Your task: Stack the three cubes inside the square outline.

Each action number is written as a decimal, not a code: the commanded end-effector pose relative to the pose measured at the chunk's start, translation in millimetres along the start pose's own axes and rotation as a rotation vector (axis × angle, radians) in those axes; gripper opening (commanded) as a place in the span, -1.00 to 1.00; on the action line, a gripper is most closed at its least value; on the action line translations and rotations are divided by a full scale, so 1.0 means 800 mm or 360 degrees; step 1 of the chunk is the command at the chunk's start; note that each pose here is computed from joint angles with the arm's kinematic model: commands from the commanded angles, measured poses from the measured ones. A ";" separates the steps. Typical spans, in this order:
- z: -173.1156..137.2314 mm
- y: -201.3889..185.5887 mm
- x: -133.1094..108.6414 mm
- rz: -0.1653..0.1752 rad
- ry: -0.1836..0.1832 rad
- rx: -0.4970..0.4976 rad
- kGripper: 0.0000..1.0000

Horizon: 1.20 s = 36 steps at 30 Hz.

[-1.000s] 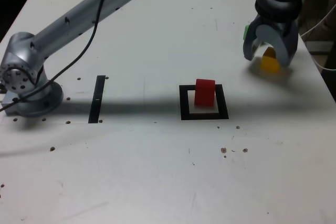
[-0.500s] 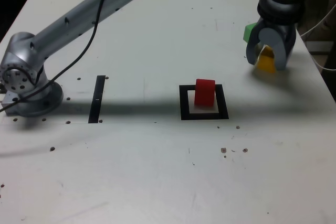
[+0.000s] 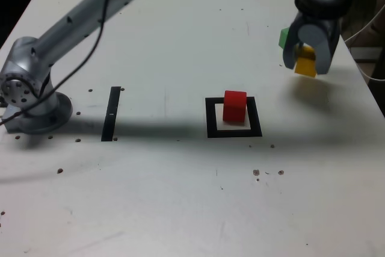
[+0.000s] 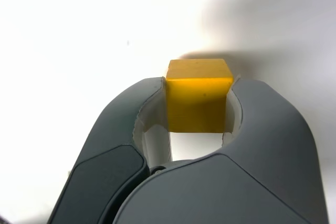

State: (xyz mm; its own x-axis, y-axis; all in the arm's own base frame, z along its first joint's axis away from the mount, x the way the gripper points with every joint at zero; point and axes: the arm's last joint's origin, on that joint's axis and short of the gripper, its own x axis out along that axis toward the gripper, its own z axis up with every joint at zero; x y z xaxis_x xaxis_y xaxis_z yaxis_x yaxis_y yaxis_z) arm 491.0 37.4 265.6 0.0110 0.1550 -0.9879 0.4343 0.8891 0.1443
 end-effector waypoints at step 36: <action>-0.108 -0.148 -0.047 -0.0161 0.0108 -0.0316 -0.64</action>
State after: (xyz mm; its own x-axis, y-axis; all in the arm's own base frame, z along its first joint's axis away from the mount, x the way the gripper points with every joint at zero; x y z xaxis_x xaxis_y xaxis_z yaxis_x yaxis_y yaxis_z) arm 364.2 -35.8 289.7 -0.0904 0.0861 -0.9922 0.2456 0.9674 0.0615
